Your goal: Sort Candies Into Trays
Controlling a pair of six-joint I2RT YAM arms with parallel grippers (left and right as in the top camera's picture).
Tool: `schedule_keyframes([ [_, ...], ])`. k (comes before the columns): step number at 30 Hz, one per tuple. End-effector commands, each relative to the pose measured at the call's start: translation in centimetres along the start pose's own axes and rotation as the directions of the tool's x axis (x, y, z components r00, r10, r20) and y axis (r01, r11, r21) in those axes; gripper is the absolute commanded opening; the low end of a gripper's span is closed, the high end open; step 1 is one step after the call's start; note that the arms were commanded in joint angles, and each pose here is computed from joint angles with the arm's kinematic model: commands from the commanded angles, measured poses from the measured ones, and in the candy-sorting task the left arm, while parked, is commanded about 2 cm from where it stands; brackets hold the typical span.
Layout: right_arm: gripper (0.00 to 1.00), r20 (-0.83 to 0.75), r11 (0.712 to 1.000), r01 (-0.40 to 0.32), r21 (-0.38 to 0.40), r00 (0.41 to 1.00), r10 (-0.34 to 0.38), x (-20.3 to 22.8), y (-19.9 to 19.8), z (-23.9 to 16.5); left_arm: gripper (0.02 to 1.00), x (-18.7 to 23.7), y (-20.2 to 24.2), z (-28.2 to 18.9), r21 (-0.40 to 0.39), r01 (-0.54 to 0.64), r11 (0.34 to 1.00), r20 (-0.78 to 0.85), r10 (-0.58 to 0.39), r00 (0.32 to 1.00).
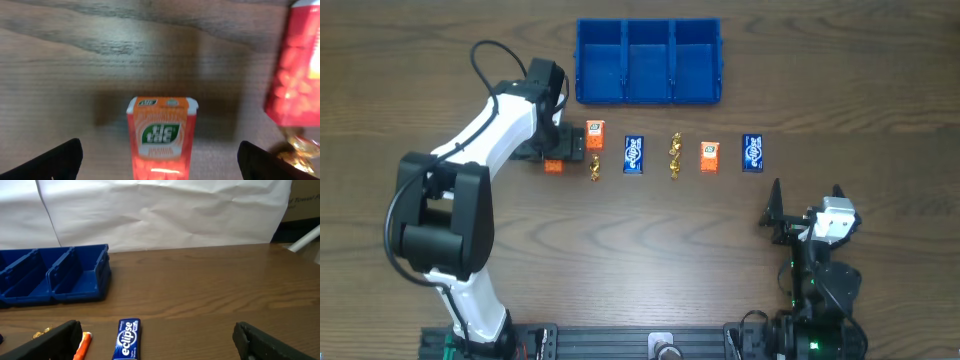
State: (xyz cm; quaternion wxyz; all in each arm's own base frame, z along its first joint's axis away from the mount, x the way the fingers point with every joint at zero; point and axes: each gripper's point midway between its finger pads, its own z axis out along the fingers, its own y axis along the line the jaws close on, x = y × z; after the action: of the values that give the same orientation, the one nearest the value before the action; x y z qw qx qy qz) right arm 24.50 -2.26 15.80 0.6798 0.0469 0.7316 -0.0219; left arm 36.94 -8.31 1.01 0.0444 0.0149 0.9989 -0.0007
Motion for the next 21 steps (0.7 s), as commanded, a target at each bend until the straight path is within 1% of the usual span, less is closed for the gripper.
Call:
schedule_keyframes([
  [1,1.0,-0.003,1.0,0.012,-0.014,1.0,-0.012,0.2,0.3,0.0,0.998,-0.5,0.6,0.4,-0.017,0.018,1.0,0.004,-0.018,1.0],
  [9,1.0,-0.003,1.0,0.012,-0.014,1.0,-0.012,0.2,0.3,0.0,0.998,-0.7,1.1,1.2,-0.022,0.037,0.999,-0.002,-0.037,0.999],
  [16,1.0,-0.003,1.0,0.012,-0.014,1.0,-0.012,0.2,0.3,0.0,0.958,-0.4,1.0,1.7,-0.025,0.05,0.998,-0.015,-0.05,0.999],
  [18,1.0,-0.003,1.0,0.012,-0.014,1.0,-0.012,0.2,0.3,0.0,0.93,-0.6,0.8,1.7,-0.022,0.048,0.999,-0.006,-0.048,0.999],
  [20,1.0,-0.003,1.0,0.012,-0.014,1.0,-0.012,0.2,0.3,0.0,0.871,-0.7,0.8,1.7,-0.021,0.049,0.999,-0.004,-0.049,0.999],
  [21,1.0,-0.003,1.0,0.012,-0.014,1.0,-0.012,0.2,0.3,0.0,0.803,-0.6,0.6,1.7,-0.022,0.044,0.999,-0.008,-0.044,0.999],
])
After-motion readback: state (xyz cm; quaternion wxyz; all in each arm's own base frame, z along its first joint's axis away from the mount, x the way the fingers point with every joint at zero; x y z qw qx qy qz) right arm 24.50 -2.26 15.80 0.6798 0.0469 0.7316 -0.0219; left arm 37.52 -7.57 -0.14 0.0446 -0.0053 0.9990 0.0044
